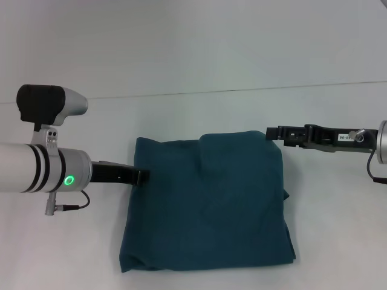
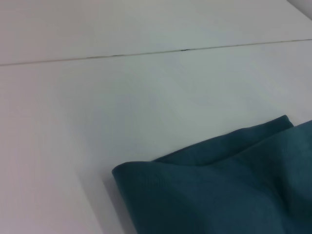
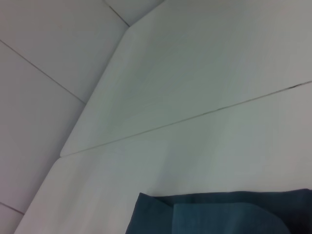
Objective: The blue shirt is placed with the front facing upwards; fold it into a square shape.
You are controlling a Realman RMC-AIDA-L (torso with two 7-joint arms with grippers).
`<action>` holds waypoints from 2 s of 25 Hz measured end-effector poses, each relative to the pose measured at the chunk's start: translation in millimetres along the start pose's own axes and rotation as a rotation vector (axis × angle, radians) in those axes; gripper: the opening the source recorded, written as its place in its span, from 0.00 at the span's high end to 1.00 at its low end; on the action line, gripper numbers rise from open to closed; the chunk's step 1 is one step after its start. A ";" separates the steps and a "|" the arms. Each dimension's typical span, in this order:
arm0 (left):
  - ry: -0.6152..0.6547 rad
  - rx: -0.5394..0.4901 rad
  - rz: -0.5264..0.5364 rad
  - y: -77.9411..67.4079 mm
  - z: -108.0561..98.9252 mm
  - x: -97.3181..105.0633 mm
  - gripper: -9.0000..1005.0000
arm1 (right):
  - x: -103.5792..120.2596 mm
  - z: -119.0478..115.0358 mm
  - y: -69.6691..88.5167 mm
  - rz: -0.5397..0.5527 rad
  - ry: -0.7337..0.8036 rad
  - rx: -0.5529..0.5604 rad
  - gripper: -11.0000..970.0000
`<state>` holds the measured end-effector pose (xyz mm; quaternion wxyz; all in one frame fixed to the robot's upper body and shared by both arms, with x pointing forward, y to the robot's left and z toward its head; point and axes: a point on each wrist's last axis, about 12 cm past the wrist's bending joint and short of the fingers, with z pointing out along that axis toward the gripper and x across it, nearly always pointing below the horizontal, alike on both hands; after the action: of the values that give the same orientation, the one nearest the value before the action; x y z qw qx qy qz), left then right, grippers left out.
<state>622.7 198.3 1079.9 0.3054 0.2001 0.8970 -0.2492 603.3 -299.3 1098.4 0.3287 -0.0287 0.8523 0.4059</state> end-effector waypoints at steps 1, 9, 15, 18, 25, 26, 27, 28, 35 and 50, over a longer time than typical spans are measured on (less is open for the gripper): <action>0.000 0.000 0.000 0.0 0.0 0.0 0.98 | 0.3 -0.1 -0.2 0.000 0.000 0.000 0.17; -0.004 -0.001 -0.004 0.4 -0.5 0.4 0.95 | 3.4 -2.3 -1.9 0.007 0.004 0.001 0.17; -0.002 0.003 -0.018 -0.1 -0.6 0.5 0.88 | 2.4 -1.7 -1.2 0.004 0.004 -0.001 0.17; 0.002 0.006 -0.028 -0.4 -0.6 1.4 0.84 | 2.0 -1.6 -0.9 0.003 0.004 -0.001 0.17; -0.009 0.011 -0.044 2.2 -4.9 -1.5 0.66 | 1.3 -1.3 -0.4 0.001 0.004 -0.002 0.17; -0.010 0.012 -0.046 2.2 -5.8 -2.3 0.63 | 1.2 -1.5 -0.5 0.001 0.004 -0.002 0.17; -0.010 0.015 -0.046 1.9 -6.6 -3.3 0.58 | 1.1 -1.6 -0.5 0.000 0.004 -0.002 0.17; -0.009 0.017 -0.046 1.6 -6.9 -3.6 0.54 | 1.0 -1.9 -0.7 0.000 0.004 -0.002 0.17; -0.004 0.006 -0.049 2.8 -6.7 -3.1 0.25 | 1.4 -3.0 -1.5 0.002 0.003 -0.001 0.17; 0.031 -0.009 -0.037 0.3 -0.7 4.3 0.17 | 2.3 -3.8 -2.2 0.006 0.001 0.000 0.17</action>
<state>619.5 199.8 1077.5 0.2879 0.1862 0.9061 -0.2478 600.2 -303.0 1097.3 0.3273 -0.0264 0.8524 0.4069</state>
